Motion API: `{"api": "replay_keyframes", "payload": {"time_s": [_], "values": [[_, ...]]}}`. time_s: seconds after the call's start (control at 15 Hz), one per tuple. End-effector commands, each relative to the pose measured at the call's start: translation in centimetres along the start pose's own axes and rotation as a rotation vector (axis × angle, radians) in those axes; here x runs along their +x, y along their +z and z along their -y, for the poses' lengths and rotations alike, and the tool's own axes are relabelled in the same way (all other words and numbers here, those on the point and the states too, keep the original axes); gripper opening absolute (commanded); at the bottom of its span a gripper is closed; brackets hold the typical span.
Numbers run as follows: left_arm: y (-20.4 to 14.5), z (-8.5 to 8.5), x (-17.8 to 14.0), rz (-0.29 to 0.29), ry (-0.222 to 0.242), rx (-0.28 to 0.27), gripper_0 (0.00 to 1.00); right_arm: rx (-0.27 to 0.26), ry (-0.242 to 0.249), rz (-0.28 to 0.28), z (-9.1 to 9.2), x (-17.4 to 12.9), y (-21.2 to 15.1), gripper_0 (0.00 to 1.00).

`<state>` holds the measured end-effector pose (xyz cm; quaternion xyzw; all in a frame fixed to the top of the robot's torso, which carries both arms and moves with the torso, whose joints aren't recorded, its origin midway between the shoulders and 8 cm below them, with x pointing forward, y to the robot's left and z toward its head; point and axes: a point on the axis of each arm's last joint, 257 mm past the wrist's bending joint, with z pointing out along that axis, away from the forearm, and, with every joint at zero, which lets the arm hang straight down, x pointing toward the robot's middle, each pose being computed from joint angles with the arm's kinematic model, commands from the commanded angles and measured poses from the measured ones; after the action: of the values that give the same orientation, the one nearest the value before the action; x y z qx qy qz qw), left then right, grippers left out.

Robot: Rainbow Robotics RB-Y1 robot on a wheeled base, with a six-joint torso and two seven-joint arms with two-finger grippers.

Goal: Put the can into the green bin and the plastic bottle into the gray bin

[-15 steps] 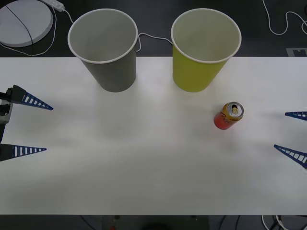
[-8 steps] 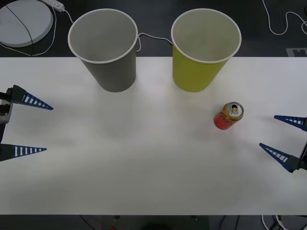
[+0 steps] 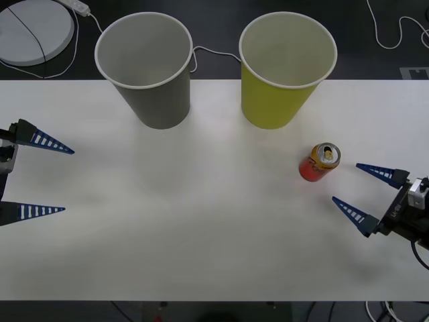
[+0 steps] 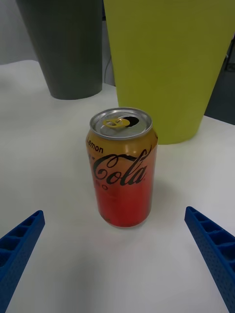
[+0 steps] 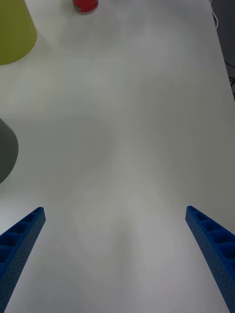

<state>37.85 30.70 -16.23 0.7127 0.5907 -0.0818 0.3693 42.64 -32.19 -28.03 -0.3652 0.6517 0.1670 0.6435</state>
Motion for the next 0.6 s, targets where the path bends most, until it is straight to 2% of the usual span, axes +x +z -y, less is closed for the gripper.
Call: {"api": "replay_keyframes", "payload": {"time_s": [0.07,0.6], "values": [[0.0,0.0,0.0,0.000,0.000,0.000,1.00,0.006,-0.004,-0.006,-0.5,0.5,1.5,1.00],[0.0,0.0,0.0,0.000,0.000,0.000,1.00,0.061,-0.017,0.016,-0.6,0.3,5.5,1.00]]}}
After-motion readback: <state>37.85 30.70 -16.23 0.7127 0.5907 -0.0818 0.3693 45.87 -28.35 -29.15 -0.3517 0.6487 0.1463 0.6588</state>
